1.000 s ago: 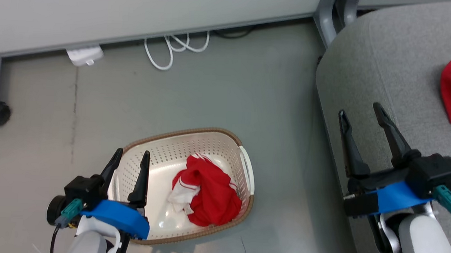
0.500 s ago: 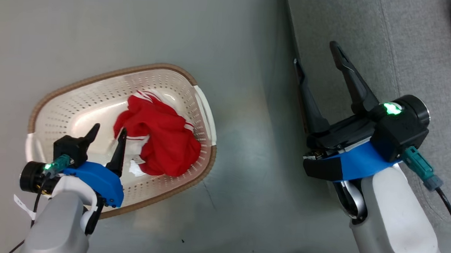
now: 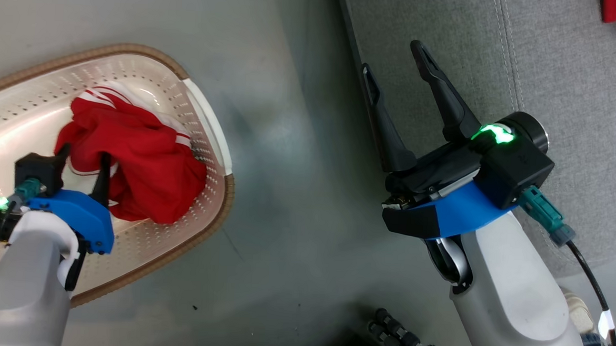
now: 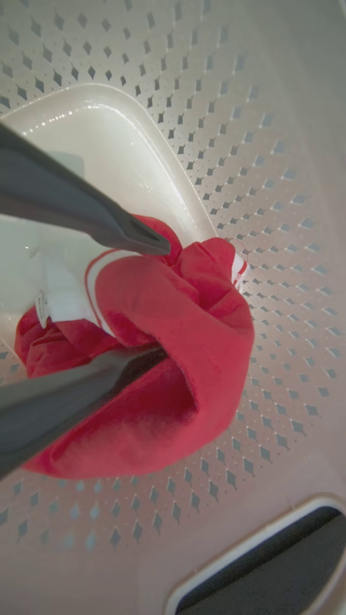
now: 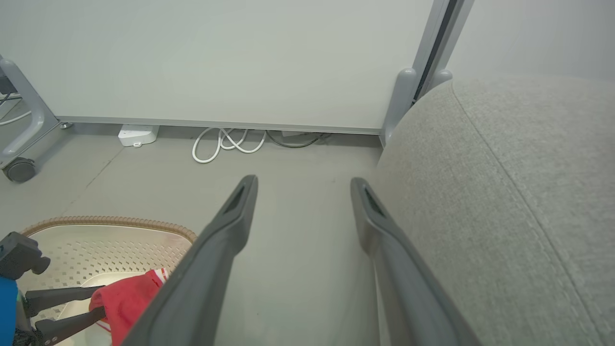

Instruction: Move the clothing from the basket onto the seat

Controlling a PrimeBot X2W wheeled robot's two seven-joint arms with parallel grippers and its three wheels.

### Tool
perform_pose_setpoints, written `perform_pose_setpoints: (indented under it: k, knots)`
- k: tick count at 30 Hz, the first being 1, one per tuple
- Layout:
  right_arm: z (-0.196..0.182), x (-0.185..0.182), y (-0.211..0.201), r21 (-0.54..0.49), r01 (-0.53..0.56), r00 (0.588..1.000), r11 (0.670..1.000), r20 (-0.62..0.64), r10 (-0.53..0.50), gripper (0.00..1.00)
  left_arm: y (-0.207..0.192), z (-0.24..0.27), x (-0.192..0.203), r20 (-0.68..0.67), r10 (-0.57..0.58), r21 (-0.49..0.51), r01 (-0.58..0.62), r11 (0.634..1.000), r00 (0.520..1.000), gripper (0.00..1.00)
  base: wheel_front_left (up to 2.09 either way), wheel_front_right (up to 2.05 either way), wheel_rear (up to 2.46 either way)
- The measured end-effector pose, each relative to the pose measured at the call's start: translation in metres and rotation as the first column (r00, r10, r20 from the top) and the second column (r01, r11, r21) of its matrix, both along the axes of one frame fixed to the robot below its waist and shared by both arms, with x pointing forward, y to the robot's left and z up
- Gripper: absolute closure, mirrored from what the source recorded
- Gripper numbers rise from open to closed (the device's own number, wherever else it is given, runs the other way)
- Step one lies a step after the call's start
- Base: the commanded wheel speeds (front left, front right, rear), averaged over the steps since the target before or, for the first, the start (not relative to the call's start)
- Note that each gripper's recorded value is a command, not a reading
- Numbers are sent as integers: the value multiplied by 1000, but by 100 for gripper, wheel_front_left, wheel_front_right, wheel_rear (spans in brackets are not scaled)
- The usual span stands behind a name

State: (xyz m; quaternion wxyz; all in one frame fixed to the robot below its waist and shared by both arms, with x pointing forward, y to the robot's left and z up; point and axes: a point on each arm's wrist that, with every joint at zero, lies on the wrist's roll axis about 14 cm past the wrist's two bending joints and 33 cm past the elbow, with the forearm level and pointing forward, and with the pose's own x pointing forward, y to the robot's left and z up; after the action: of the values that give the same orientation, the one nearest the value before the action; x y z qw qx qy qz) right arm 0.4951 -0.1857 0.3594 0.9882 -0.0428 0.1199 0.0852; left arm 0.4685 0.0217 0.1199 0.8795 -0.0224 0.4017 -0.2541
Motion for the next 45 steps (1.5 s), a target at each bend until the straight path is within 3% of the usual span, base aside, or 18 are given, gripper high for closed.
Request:
perform_pose_setpoints:
  k: [7,8,10,30,38,45]
  knots:
    - [-15,-2,-7,-8,17,999,1000,-33,-17,0,-8,-17,11,3,-1,9,1,1000,1000,0,0,0,0]
    - [-14,-1,-7,-9,16,999,1000,-32,-17,0,-8,-17,12,2,-2,11,2,1000,1000,54,0,0,0]
    - [-15,0,-6,-9,15,999,1000,-33,-15,0,-10,-17,12,-2,0,9,0,1000,1000,100,0,0,0]
    - [6,2,0,3,2,1000,1000,11,-2,0,-17,-3,-4,-63,37,-23,-38,999,997,100,0,0,0]
    - [44,2,6,3,-13,996,1000,89,13,0,-23,49,4,2,54,-65,-53,996,999,100,0,0,0]
    - [77,-20,11,18,-27,991,999,130,24,0,-30,120,-8,95,51,-118,-40,992,994,100,0,0,0]
